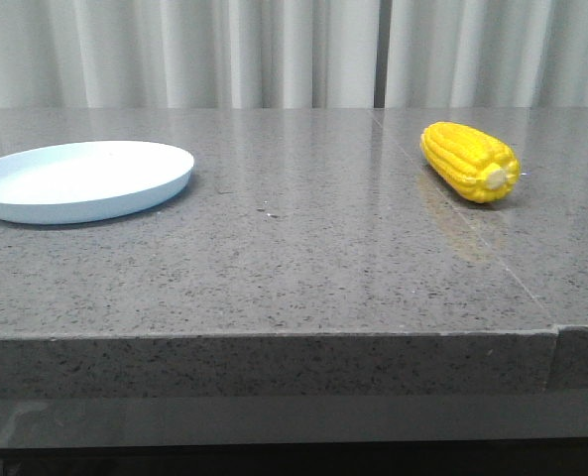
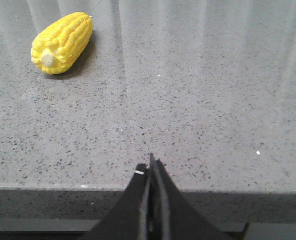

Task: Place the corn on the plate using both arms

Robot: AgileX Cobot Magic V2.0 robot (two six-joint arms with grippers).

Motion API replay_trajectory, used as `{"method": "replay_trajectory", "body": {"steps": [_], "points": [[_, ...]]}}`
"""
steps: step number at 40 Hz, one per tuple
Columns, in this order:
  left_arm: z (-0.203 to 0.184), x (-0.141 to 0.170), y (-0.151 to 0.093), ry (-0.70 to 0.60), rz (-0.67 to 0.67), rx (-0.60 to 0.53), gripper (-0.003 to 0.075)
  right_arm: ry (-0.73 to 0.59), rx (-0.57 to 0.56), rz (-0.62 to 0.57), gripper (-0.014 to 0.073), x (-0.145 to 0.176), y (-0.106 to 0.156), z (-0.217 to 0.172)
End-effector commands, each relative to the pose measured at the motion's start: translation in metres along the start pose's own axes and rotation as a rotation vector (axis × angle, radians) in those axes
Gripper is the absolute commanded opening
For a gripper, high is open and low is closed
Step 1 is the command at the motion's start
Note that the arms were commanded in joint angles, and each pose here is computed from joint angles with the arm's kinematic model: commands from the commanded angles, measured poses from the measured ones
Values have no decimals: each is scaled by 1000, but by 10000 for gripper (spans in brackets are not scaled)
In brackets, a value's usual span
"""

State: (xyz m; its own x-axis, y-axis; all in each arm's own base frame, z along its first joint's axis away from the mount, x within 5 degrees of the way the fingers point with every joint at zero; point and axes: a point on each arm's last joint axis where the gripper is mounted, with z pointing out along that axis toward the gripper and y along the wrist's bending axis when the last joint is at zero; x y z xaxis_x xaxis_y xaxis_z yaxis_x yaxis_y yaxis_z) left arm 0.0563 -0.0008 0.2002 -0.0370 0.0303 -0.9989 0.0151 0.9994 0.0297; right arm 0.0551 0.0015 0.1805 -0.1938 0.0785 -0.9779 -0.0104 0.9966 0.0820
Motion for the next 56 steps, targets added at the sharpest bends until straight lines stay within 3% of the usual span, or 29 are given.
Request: {"method": "replay_trajectory", "body": {"steps": [1,31,38,49,56], "points": [[-2,-8,0,-103,-4,-4,-20,-117,-2,-23,-90,-14,1,-3],[-2,-9,0,-113,-4,-4,-20,-117,-2,-23,-90,-14,1,-3],[-2,-12,0,-139,-4,-5,-20,-166,-6,-24,-90,-18,1,-4],[-15,-55,2,-465,-49,-12,-20,-375,-22,-24,-90,-59,5,-19],[-27,-91,3,-457,-49,-7,-20,-423,-24,-24,-90,-100,8,-42]]}}
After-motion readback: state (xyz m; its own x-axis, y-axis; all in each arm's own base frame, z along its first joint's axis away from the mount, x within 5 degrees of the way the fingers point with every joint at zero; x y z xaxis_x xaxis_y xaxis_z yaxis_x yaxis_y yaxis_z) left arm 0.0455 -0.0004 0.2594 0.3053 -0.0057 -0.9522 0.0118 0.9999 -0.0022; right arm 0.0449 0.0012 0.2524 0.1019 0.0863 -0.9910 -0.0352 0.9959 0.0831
